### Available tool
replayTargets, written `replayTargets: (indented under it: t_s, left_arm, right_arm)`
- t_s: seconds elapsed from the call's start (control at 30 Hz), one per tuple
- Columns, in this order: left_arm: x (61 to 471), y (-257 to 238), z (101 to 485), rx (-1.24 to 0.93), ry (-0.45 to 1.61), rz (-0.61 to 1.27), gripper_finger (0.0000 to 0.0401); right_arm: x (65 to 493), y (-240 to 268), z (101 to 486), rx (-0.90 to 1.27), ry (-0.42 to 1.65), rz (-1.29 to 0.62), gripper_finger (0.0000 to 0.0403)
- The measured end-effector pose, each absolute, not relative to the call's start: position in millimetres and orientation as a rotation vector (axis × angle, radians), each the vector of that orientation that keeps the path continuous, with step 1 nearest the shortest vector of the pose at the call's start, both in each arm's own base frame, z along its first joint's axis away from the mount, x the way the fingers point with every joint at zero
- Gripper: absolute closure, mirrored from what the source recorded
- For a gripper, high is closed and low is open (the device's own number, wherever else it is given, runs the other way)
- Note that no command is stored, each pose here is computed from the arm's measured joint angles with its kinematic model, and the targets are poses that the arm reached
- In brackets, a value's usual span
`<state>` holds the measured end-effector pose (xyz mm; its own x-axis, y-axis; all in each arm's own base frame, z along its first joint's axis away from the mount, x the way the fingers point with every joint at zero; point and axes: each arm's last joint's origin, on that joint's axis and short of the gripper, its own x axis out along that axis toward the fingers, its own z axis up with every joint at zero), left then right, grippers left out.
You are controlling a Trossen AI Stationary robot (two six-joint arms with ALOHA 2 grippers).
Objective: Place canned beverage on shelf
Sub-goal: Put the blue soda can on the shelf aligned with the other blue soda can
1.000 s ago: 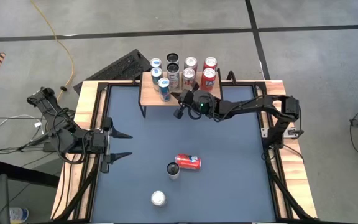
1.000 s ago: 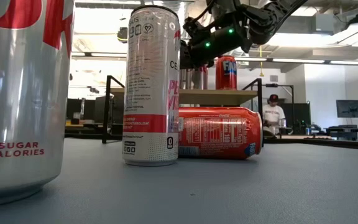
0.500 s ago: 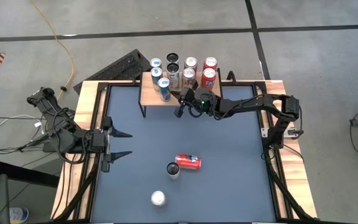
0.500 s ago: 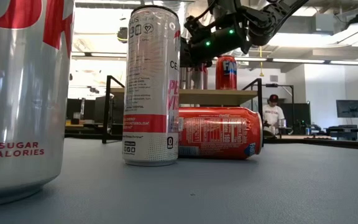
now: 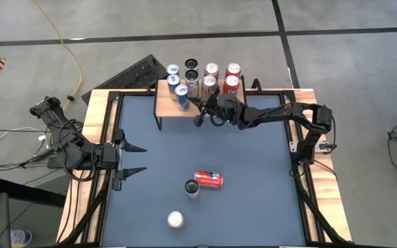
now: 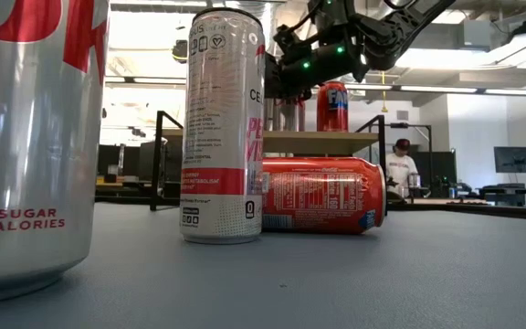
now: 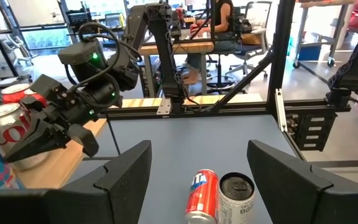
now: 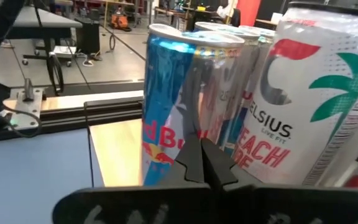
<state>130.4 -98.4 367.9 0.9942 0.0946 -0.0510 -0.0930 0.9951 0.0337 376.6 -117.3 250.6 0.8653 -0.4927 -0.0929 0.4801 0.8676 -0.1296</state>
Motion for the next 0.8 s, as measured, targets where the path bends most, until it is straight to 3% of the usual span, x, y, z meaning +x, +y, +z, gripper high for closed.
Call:
replayTargets:
  t_s: [0.8]
  left_arm:
    - [130, -98, 368, 0.038, 0.054, 0.094, 0.0144]
  right_arm:
    - [387, -113, 227, -0.088, 0.191, -0.564, 0.0403]
